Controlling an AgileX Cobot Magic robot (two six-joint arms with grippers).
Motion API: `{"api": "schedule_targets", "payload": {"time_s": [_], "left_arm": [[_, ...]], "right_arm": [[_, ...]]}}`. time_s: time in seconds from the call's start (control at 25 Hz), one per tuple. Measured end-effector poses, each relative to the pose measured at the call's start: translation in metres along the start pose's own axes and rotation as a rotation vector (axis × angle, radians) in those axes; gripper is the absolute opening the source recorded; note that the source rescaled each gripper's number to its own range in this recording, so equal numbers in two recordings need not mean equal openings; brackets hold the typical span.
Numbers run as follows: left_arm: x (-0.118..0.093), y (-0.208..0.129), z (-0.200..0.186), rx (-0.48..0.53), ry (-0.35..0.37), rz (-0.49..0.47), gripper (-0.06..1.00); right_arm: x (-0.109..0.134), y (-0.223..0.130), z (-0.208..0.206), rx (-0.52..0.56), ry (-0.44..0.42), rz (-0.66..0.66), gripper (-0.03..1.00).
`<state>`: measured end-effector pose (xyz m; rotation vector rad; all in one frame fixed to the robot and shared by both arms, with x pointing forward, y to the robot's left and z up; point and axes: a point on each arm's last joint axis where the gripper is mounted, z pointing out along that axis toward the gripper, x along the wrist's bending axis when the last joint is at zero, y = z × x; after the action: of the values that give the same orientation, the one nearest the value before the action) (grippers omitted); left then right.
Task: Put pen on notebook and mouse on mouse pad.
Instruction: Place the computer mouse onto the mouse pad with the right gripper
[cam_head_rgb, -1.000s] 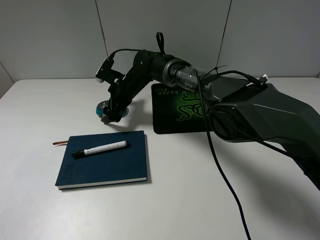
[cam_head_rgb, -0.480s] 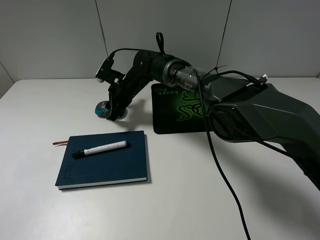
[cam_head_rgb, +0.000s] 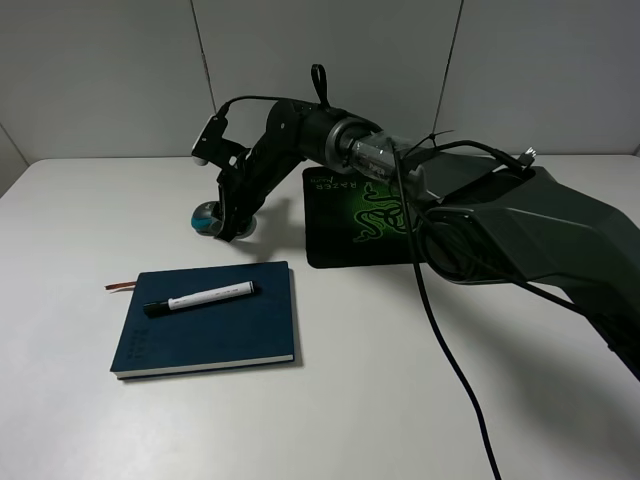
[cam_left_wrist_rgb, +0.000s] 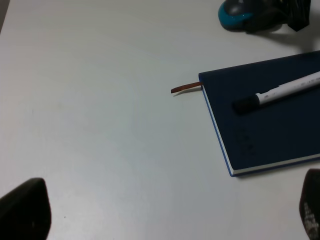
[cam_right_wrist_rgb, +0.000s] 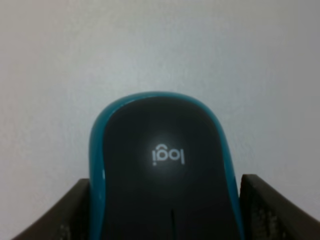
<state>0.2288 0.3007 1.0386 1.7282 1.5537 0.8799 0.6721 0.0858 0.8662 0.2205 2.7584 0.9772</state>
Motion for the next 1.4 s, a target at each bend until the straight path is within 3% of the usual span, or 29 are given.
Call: {"api": "schedule_targets", "payload": {"time_s": [0.68,1.04,1.4], "left_arm": [[0.0,0.0,0.0,0.0,0.0,0.0,1.0],[0.0,0.0,0.0,0.0,0.0,0.0,1.0],[0.0,0.0,0.0,0.0,0.0,0.0,1.0]], "right_arm": [[-0.007,0.026,-0.059,0.105,0.01,-0.023,0.0],[-0.033,-0.004,-0.092,0.255,0.07,0.075,0.0],[-0.073,-0.038,-0.119,0.276,0.014,0.212,0.0]]}}
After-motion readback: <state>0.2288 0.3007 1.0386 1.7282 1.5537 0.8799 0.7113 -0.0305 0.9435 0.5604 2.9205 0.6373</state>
